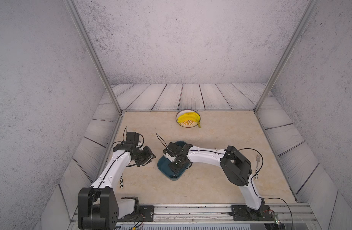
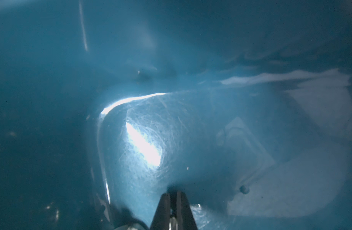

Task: Take out the wing nut from the storage box
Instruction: Pick up the wing nut from the storage box.

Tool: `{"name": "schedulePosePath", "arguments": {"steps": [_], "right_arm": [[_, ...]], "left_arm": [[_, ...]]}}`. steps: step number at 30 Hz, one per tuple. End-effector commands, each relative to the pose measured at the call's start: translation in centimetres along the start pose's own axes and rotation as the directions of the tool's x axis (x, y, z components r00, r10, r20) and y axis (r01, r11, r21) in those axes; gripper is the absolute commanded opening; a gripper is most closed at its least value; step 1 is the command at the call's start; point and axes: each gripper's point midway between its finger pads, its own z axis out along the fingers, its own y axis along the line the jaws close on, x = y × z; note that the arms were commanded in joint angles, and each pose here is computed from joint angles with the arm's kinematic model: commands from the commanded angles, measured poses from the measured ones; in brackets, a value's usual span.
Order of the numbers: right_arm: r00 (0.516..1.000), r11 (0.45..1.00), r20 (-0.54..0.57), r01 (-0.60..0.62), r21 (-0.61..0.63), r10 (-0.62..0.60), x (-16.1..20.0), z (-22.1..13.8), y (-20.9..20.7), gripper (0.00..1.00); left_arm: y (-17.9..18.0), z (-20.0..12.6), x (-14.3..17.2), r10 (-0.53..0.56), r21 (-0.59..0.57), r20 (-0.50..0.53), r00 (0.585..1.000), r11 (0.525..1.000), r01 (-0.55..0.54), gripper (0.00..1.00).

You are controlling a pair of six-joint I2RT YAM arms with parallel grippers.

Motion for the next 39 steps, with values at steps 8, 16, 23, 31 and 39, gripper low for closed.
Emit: {"name": "schedulePosePath", "arguments": {"steps": [8, 16, 23, 31, 39], "right_arm": [[0.997, 0.994, 0.075, -0.012, 0.106, 0.004, -1.5, -3.0, -1.3, 0.0], [0.985, 0.988, 0.172, -0.048, 0.148, 0.023, -4.1, -7.3, -3.1, 0.0], [0.978, 0.973, 0.197, -0.105, 0.207, 0.064, -3.8, -9.3, -5.7, 0.0], [0.901, 0.872, 0.297, -0.399, 0.284, 0.316, 1.2, -13.4, -15.3, 0.0], [0.841, 0.787, 0.282, -0.535, 0.306, 0.462, 7.7, -12.2, -19.8, 0.0]], "left_arm": [[0.1, 0.3, 0.1, -0.008, 0.012, -0.02, 1.0, 1.0, 0.008, 0.38], [-0.9, 0.2, -0.5, 0.001, 0.036, -0.023, 1.0, 0.999, 0.0, 0.38], [-2.2, -0.1, -0.2, 0.049, 0.063, -0.018, 0.999, 0.997, -0.048, 0.38], [-9.5, -0.8, 1.3, 0.316, 0.119, -0.001, 0.949, 0.942, -0.313, 0.38], [-13.6, 2.2, 5.7, 0.479, 0.17, -0.128, 0.868, 0.873, -0.457, 0.38]]}}
